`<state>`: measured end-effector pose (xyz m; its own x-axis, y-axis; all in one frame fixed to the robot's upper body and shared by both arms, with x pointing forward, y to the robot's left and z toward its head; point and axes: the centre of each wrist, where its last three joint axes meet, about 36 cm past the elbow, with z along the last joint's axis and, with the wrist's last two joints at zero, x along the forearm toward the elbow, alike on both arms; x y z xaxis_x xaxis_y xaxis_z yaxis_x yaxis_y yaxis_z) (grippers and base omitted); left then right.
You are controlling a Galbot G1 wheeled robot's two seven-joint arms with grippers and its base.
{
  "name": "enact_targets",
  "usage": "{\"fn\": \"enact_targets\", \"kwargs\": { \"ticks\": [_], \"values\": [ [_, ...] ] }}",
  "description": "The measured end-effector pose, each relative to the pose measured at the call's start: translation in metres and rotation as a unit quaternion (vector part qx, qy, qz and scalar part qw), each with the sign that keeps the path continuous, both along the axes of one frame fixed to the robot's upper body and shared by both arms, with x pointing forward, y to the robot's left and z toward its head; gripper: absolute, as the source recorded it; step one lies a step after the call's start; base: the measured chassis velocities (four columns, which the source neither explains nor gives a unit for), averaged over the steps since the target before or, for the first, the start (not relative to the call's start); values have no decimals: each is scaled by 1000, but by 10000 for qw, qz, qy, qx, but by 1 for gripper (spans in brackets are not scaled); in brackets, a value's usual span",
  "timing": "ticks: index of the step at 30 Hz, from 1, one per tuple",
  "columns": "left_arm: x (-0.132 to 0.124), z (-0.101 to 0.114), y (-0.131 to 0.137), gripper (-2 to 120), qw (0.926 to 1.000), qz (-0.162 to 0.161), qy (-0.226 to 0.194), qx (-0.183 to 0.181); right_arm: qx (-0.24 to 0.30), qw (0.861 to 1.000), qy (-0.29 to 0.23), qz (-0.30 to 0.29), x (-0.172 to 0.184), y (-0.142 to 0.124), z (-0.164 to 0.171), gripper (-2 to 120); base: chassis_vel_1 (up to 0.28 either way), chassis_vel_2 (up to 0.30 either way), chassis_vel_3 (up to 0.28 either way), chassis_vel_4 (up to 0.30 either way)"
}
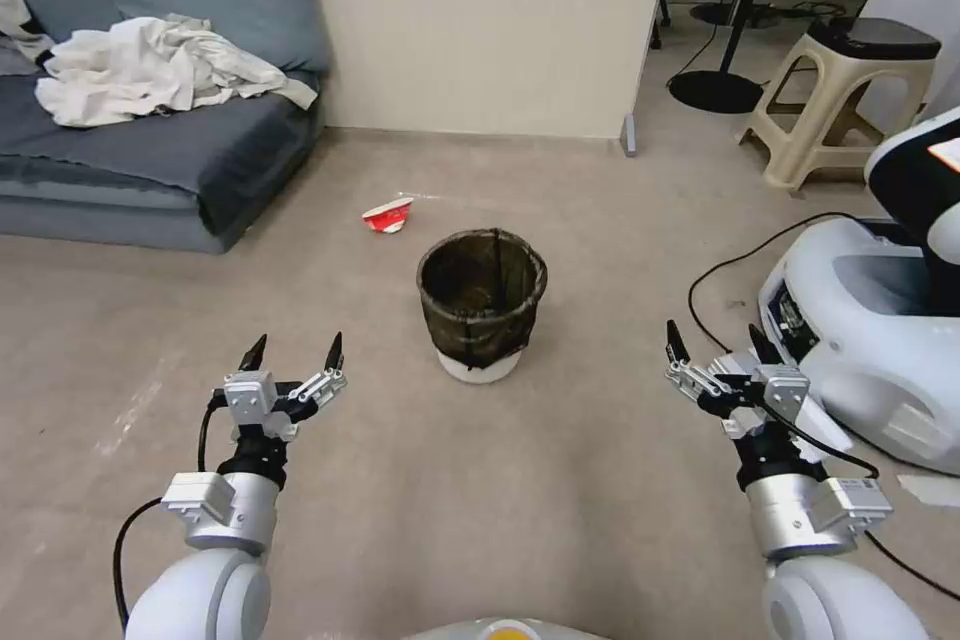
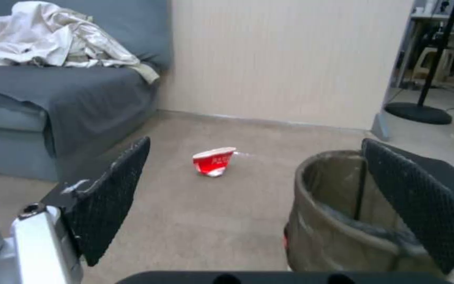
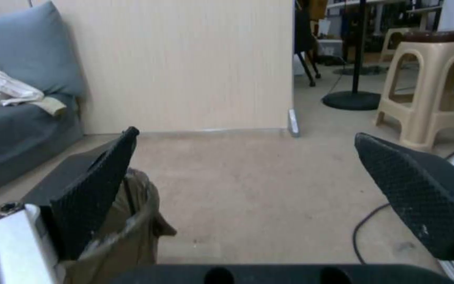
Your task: Pick up the trash can from the floor.
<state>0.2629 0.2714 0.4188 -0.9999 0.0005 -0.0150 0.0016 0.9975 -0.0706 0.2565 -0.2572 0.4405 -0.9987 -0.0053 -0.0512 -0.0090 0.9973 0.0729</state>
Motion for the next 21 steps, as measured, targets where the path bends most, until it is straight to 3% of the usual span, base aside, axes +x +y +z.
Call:
{"fn": "enact_targets", "kwargs": {
  "ticks": [21],
  "values": [
    [0, -3, 1, 100, 10000, 34, 0, 26, 0, 10000, -39, -37, 1, 0, -1, 100, -184, 188, 188, -187]
  ]
}}
